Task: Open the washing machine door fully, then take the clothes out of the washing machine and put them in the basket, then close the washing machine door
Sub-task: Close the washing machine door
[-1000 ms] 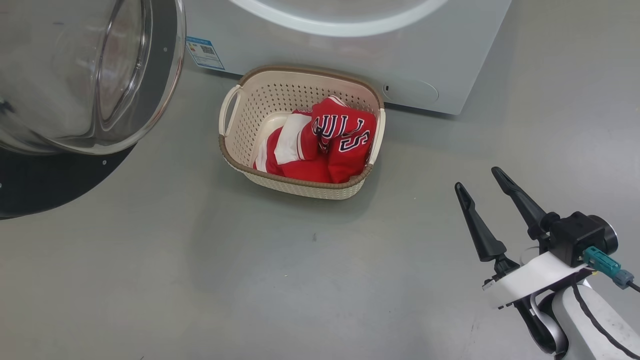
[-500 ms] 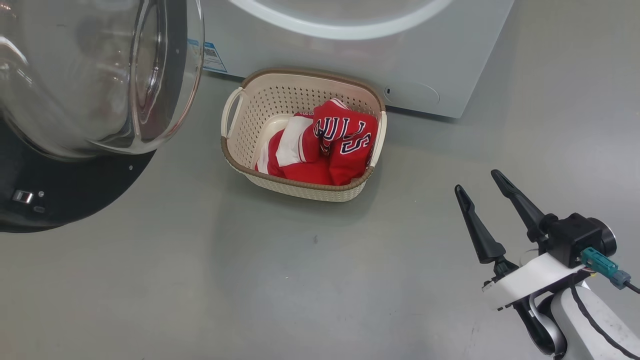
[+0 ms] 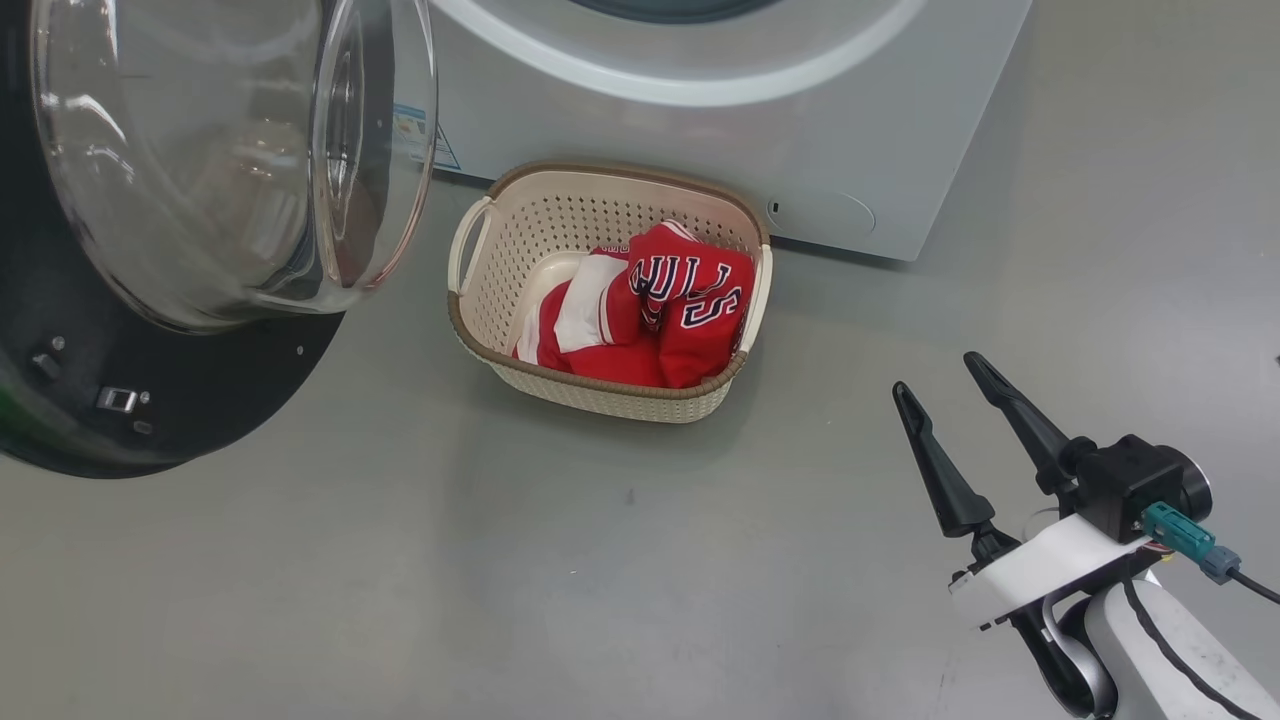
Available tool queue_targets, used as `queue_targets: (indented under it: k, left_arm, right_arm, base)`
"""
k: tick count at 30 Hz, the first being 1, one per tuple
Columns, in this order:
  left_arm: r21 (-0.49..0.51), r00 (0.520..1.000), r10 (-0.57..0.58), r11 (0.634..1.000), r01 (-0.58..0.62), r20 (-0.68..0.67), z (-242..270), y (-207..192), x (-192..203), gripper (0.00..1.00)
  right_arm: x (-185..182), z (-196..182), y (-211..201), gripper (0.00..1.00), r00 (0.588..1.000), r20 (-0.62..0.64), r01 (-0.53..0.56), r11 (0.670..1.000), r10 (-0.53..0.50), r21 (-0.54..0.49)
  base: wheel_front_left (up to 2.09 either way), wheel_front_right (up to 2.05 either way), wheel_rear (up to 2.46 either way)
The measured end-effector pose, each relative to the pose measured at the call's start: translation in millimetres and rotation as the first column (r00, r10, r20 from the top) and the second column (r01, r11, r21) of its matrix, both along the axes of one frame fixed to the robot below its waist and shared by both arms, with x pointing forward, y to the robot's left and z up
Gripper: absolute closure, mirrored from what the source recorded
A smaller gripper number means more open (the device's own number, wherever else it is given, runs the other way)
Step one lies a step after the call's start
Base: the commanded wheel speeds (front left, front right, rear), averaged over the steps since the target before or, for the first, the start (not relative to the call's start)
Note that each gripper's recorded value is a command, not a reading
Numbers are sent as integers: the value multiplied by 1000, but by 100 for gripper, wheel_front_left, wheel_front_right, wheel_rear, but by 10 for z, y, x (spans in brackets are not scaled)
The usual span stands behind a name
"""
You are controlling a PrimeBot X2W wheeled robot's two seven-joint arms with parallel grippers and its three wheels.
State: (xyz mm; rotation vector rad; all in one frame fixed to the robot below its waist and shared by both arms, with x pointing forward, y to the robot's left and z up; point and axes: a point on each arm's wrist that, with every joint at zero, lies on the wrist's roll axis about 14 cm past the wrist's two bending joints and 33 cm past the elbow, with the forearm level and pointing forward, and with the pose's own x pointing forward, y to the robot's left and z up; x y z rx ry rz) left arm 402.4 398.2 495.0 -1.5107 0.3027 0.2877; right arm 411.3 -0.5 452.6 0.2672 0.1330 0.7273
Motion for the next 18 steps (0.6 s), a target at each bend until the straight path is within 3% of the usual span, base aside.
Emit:
queue_targets:
  k: [18]
  left_arm:
    - [-61,963,-255,964,260,85,-43,-711,21,100]
  right_arm:
    - [-38,38,29,0,1000,5,-2,1000,2,-1]
  base:
    - [0,0,0]
